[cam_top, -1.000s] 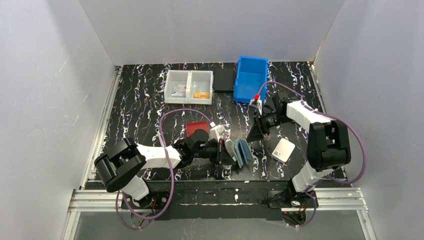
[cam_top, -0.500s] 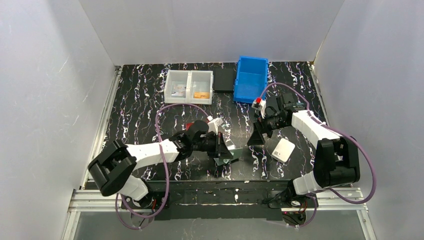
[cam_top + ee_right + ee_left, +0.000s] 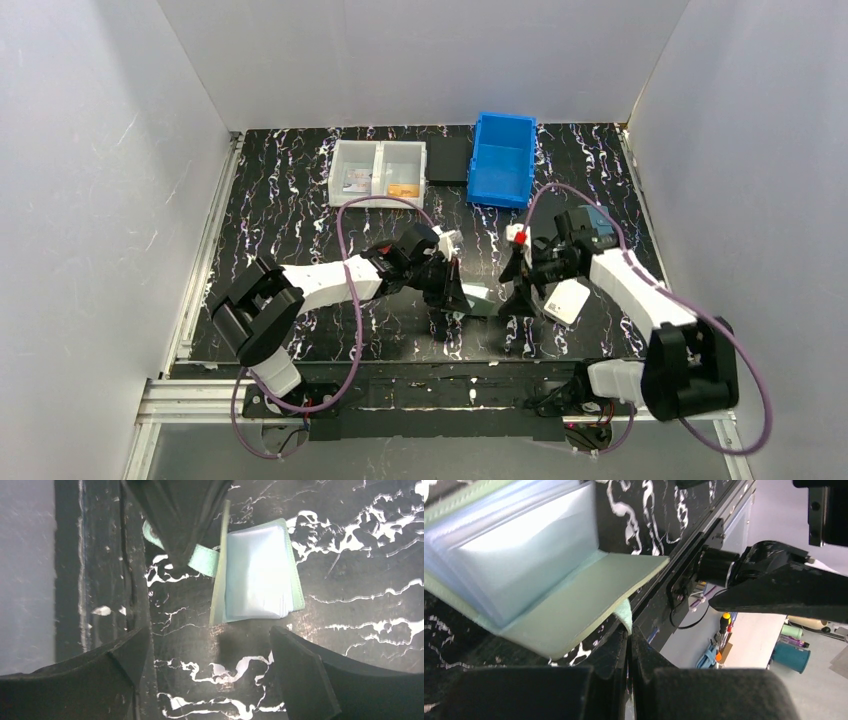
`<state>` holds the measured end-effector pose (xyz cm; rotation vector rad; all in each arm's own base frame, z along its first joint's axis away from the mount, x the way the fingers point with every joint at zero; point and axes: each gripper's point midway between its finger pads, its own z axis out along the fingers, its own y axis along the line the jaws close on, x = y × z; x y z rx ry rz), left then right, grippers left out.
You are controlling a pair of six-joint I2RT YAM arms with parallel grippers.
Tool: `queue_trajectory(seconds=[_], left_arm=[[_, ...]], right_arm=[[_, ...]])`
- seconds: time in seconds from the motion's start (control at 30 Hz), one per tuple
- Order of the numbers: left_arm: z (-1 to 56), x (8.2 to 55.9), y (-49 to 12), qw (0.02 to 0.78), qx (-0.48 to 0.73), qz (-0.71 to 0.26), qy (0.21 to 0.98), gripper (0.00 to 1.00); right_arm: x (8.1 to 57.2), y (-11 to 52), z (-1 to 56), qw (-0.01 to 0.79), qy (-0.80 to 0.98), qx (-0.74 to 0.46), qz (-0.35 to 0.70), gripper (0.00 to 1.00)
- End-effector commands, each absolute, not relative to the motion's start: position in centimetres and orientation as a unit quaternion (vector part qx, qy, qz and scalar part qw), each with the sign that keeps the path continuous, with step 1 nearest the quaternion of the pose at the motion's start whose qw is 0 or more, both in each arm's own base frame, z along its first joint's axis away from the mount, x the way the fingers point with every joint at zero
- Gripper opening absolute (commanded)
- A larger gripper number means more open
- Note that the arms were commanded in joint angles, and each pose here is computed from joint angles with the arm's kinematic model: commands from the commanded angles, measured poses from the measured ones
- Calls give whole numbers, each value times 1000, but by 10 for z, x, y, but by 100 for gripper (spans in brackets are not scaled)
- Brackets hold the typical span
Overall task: Take the credit cards out of the card holder
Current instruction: Open the card holder at the center of the board.
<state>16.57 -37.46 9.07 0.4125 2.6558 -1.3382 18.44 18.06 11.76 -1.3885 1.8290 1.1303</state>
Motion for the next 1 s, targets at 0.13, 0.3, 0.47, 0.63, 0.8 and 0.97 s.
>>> queue_trajectory(seconds=[0.13,0.3,0.47,0.63,0.8,0.97], left_arm=[[77,139,-344,44,107,-427,897,0],[74,133,-334,54,74,-434,896,0],[56,128,-313,66,32,-413,908,3],[40,128,-300,66,10,-392,918,14],[29,136,-286,79,-23,-370,925,16],[15,144,-261,91,-68,-329,938,16]], right_arm=[[183,229,107,356,613,-626,325,94],[161,239,94,311,597,-660,333,70],[137,241,108,298,566,-668,380,78],[163,242,109,314,627,-615,361,76],[181,242,110,309,677,-559,366,65],[169,245,131,304,658,-539,429,67]])
